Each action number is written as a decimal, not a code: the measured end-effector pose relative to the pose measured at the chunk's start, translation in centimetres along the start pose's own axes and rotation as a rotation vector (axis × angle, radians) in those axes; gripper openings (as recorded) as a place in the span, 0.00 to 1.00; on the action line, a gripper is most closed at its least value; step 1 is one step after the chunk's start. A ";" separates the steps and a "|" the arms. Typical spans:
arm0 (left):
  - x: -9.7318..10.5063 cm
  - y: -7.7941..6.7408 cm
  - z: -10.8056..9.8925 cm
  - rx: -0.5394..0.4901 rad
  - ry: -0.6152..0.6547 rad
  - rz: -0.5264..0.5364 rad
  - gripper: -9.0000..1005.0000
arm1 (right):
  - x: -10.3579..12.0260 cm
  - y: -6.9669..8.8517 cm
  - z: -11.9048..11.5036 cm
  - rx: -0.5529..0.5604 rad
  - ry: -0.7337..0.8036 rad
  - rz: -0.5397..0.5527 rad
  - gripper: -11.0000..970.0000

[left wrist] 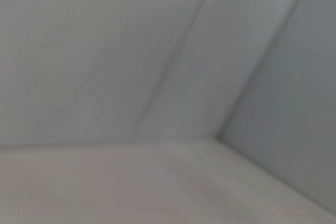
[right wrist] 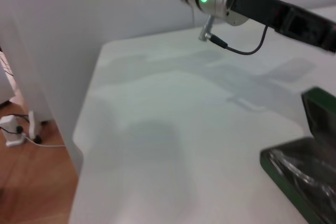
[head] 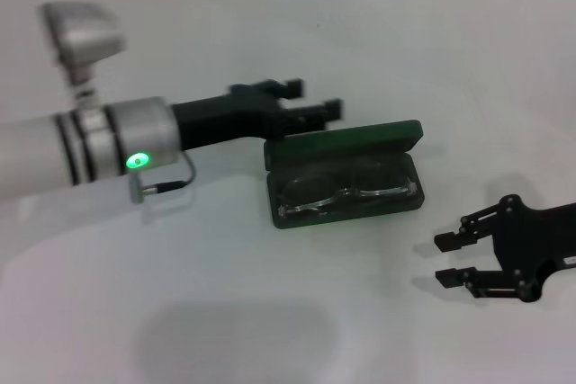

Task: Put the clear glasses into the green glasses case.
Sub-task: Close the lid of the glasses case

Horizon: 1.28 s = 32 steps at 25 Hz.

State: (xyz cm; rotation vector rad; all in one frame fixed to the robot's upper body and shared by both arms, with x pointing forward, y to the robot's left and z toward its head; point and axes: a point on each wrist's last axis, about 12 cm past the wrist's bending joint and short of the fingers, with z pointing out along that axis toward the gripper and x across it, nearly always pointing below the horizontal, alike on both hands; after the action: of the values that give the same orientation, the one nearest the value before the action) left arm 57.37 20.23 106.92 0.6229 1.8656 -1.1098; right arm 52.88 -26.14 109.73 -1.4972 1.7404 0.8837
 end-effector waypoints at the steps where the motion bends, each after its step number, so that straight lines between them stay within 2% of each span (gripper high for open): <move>1: -0.1 -0.1 0.5 0.008 0.038 -0.005 0.88 | 0.1 -0.1 0.2 0.005 0.005 0.003 0.41; 4: -0.9 -0.3 1.6 0.026 0.094 -0.014 0.88 | 0.3 -0.4 1.1 0.003 0.016 0.016 0.41; 9: -1.7 0.0 2.1 -0.002 0.090 -0.026 0.88 | 0.3 -1.0 2.3 0.006 0.001 0.044 0.41; 13: -1.7 0.1 2.1 -0.017 0.090 -0.031 0.88 | -0.1 -1.5 3.1 0.015 -0.040 0.057 0.41; 22: -1.4 -0.1 2.3 -0.017 0.075 -0.023 0.88 | -2.2 -2.6 6.0 -0.056 -0.069 0.079 0.41; 32: -1.1 -0.1 2.7 -0.034 0.084 -0.031 0.88 | -1.2 -3.0 6.2 0.011 -0.035 0.121 0.41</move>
State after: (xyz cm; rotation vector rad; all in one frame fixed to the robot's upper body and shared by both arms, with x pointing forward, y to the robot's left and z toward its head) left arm 58.95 17.85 107.28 0.6325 1.9678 -1.0845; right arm 56.40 -20.64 107.16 -1.3726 1.8229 0.9542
